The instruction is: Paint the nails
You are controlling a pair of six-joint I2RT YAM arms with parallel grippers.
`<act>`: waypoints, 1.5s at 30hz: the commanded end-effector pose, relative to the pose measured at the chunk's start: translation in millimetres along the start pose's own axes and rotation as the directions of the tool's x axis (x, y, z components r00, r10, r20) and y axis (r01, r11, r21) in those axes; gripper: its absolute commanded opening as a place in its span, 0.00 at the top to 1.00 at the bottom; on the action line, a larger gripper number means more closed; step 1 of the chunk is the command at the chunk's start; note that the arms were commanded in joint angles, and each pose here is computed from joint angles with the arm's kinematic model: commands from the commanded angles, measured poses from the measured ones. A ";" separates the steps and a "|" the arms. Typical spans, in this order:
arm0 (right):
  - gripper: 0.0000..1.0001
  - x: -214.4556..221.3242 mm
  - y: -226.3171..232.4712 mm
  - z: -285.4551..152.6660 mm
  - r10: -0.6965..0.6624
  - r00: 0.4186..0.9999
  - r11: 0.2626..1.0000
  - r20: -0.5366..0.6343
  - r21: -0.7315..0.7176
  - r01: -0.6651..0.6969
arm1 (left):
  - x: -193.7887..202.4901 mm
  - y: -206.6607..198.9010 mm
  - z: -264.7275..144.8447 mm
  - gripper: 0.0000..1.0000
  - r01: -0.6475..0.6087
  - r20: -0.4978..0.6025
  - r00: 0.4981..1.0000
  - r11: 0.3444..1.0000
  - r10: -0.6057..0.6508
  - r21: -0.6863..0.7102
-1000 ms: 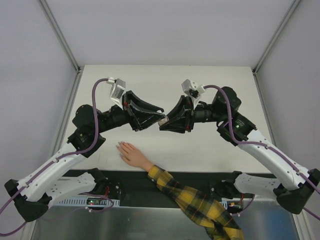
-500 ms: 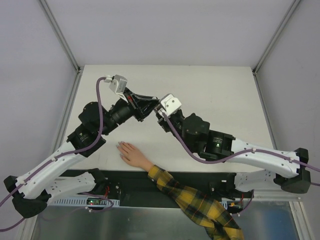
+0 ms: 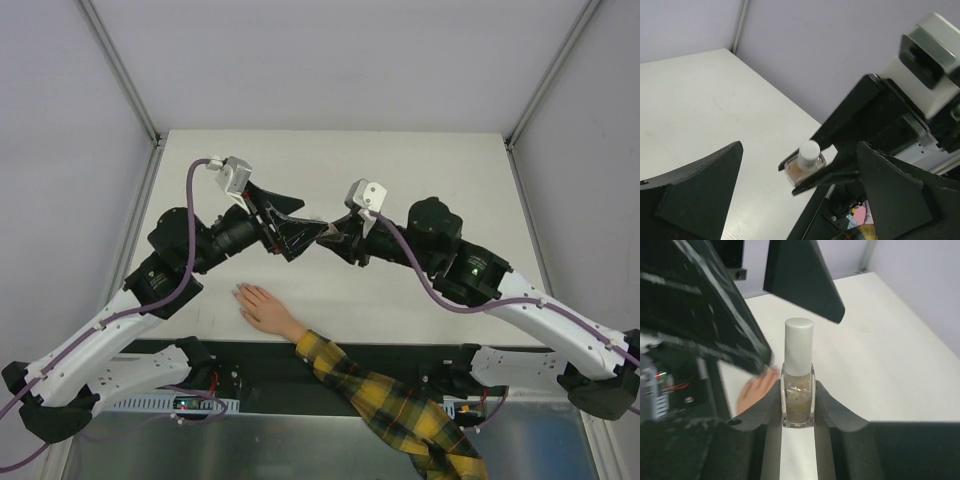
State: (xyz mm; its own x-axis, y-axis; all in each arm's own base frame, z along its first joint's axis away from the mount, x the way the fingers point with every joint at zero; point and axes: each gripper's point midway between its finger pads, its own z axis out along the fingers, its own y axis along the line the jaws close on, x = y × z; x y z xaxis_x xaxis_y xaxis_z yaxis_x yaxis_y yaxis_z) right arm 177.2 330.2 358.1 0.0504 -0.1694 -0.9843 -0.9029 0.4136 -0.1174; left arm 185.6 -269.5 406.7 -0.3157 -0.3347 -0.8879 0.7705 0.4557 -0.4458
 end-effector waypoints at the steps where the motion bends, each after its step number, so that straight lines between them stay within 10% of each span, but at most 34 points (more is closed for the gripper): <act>1: 1.00 -20.4 33.2 -29.7 0.145 0.988 0.946 0.061 -0.302 -0.120 | -6.4 -20.0 -15.9 0.05 -0.010 0.009 1.000 0.992 0.009 0.125; 11: 1.00 -41.8 52.8 -61.3 0.260 0.965 0.778 0.039 -0.600 -0.186 | -7.6 -55.0 -23.4 0.13 -0.015 0.021 1.000 0.912 0.007 0.410; 26: 1.00 -51.7 41.6 -43.8 0.313 0.946 0.790 0.079 -0.575 -0.213 | -10.8 -69.0 -13.9 0.42 -0.021 0.005 1.000 0.864 0.021 0.503; 31: 1.00 -56.3 37.5 -40.6 0.330 0.938 0.802 0.109 -0.556 -0.217 | -9.0 -68.5 -11.0 0.71 -0.025 -0.004 0.999 0.861 0.032 0.508; 34: 1.00 -48.4 12.0 -27.6 0.289 0.945 0.909 0.151 -0.353 -0.221 | -11.6 -62.2 -8.0 0.99 -0.038 0.006 0.999 0.882 0.040 0.469; 38: 0.99 -17.2 -16.1 -15.8 0.088 0.994 0.993 0.070 0.076 -0.094 | -17.0 -39.4 -2.5 1.00 -0.058 0.063 0.997 0.941 0.039 0.334; 40: 1.00 -13.0 -43.7 -25.6 -0.009 1.000 0.915 0.019 0.404 0.000 | -24.6 -29.4 -2.3 1.00 -0.063 0.110 0.993 0.961 0.035 0.269; 45: 1.00 -16.3 -33.8 -15.6 -0.008 1.000 0.913 0.026 0.407 -0.003 | -23.3 -29.5 2.8 1.00 -0.053 0.090 0.995 0.962 0.029 0.267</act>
State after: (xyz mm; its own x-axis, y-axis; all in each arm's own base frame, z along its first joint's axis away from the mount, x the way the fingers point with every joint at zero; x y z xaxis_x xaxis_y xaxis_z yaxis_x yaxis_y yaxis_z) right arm 136.6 338.0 401.8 0.0015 0.0200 -0.9998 -0.8941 0.4479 0.0076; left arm 139.1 -275.6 433.0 -0.2518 -0.3291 -0.9101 0.9459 0.1149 -0.3033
